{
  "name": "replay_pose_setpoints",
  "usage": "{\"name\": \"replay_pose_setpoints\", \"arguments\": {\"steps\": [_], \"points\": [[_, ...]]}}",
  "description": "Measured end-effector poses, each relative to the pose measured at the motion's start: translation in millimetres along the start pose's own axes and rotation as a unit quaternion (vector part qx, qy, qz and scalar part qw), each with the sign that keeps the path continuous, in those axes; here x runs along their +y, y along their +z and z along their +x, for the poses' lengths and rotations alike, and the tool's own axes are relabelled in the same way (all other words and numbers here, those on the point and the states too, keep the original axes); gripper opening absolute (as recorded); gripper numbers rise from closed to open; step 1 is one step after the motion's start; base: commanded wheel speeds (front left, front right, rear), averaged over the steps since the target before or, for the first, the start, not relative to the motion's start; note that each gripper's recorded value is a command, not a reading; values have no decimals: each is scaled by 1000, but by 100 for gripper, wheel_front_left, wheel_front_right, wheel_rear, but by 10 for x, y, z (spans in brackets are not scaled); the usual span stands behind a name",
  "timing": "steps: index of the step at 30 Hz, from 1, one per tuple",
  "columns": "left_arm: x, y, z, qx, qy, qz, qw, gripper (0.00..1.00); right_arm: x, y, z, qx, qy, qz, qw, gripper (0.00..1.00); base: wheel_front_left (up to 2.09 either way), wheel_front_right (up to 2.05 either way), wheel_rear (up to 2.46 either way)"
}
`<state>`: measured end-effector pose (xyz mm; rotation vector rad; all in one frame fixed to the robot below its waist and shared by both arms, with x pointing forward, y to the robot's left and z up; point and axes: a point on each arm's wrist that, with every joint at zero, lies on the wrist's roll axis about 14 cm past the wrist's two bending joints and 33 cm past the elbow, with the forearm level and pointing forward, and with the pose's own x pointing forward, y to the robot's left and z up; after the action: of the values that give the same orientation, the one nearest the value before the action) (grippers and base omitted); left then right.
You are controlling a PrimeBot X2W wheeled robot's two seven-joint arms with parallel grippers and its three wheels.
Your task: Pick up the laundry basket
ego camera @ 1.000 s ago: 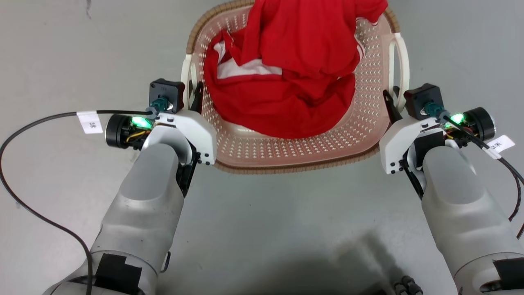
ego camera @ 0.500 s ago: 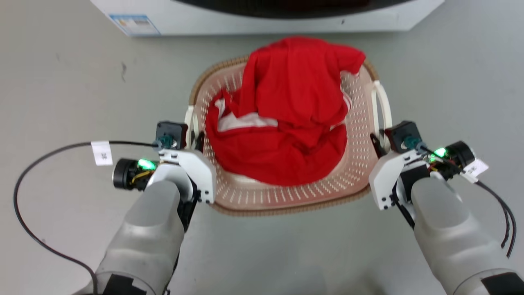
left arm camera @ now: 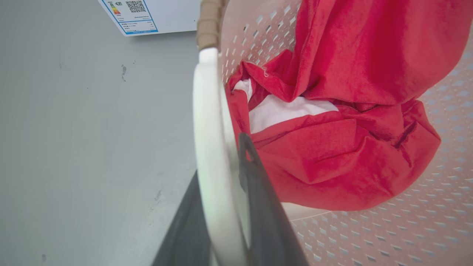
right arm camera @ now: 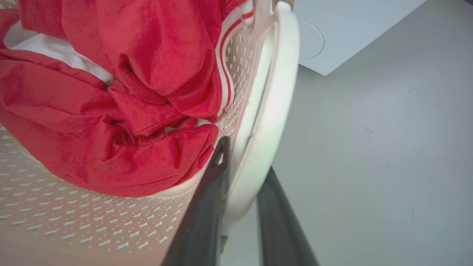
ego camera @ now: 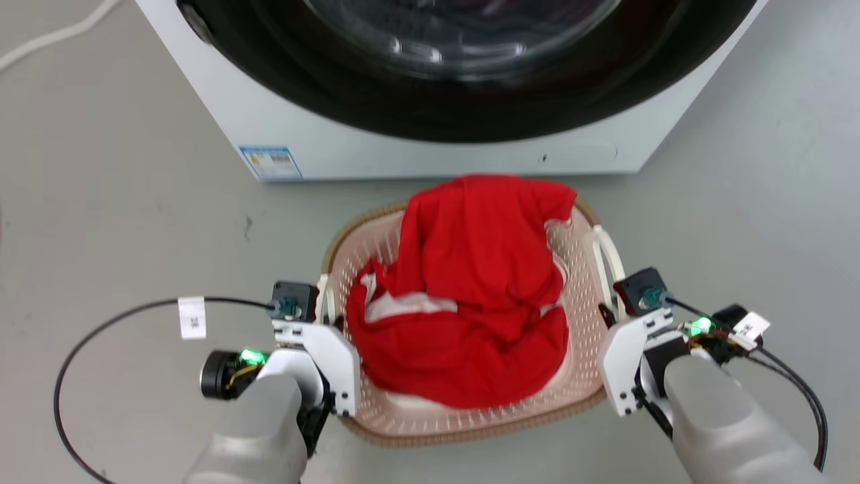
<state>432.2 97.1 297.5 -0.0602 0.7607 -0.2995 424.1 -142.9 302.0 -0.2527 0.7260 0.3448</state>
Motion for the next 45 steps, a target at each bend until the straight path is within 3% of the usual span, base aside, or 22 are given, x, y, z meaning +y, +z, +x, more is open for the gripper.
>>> {"name": "replay_pose_setpoints", "arguments": {"steps": [20, 45], "points": [[-144, -173, -783, 19, 9, -15, 1000, 0, 296, -73, -673, 34, 2, 11, 999, 0, 0, 0, 0], [-95, -167, -969, 20, 23, -16, 999, 0, 434, 27, -783, 45, 17, 3, 999, 0, 0, 0, 0]]}}
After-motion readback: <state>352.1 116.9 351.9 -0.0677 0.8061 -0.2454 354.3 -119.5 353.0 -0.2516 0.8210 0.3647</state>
